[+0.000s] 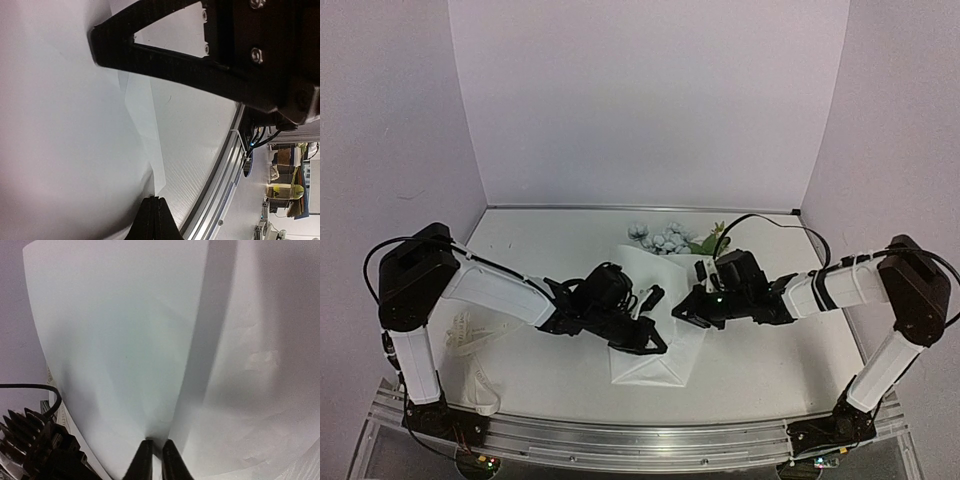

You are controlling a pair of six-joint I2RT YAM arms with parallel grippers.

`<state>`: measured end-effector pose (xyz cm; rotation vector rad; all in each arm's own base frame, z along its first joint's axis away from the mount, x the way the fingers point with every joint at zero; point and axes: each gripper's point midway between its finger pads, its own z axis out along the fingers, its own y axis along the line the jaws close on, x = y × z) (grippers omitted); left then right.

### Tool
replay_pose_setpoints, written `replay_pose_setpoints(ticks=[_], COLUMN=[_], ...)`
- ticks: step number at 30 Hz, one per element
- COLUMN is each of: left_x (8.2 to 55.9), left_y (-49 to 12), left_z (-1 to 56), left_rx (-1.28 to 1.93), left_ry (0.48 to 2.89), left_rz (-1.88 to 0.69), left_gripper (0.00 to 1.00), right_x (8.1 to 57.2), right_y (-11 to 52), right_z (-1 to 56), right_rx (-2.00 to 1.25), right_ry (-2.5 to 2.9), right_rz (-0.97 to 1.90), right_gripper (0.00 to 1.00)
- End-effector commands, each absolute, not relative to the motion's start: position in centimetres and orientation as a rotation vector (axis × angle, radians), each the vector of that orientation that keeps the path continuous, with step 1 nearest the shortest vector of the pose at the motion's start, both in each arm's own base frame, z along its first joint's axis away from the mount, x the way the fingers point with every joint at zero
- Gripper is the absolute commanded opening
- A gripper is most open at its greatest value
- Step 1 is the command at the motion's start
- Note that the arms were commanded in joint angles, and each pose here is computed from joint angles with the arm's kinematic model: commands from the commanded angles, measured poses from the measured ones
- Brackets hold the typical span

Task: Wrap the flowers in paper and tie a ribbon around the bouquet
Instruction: Fold the 2/3-folded wrapping paper at the center of the board.

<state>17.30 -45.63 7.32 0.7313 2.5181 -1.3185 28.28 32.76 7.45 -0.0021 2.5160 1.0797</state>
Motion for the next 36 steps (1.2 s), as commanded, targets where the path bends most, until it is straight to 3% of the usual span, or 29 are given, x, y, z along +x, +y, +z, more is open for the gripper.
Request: replay_pose_setpoints(ticks=[1, 7, 13, 20, 24, 36], left_x=[18.5, 18.5, 16.2, 13.8, 13.7, 14.6], left_y=[-45.6, -42.6, -37.6, -34.6, -34.3, -36.5], left_z=[8.8, 9.8, 7.6, 4.6, 3.6, 4.4], left_rx=[0.683, 0.525, 0.402, 0.374, 0.400, 0.353], left_ry=[2.491, 2.503, 2.603, 2.657, 2.656, 2.580], left_rz=[-1.285, -1.097, -0.668, -0.357, -0.207, -0.341], left_gripper=[0.08, 0.50, 0.61, 0.59, 0.66, 0.63], right_x=[29.7, 29.9, 30.0, 30.2, 30.3, 30.2], right_y=[33.5, 32.9, 32.6, 31.9, 31.9, 31.9], right_z=[8.4, 7.3, 6.8, 6.8, 6.9, 8.9], right_rx=[0.018, 0.048, 0.064, 0.081, 0.090, 0.078], right_ry=[2.470, 2.489, 2.497, 2.487, 2.489, 2.465], right_rz=[1.099, 1.056, 1.033, 0.998, 1.000, 1.024], right_gripper=[0.00, 0.00, 0.00, 0.00, 0.00, 0.00])
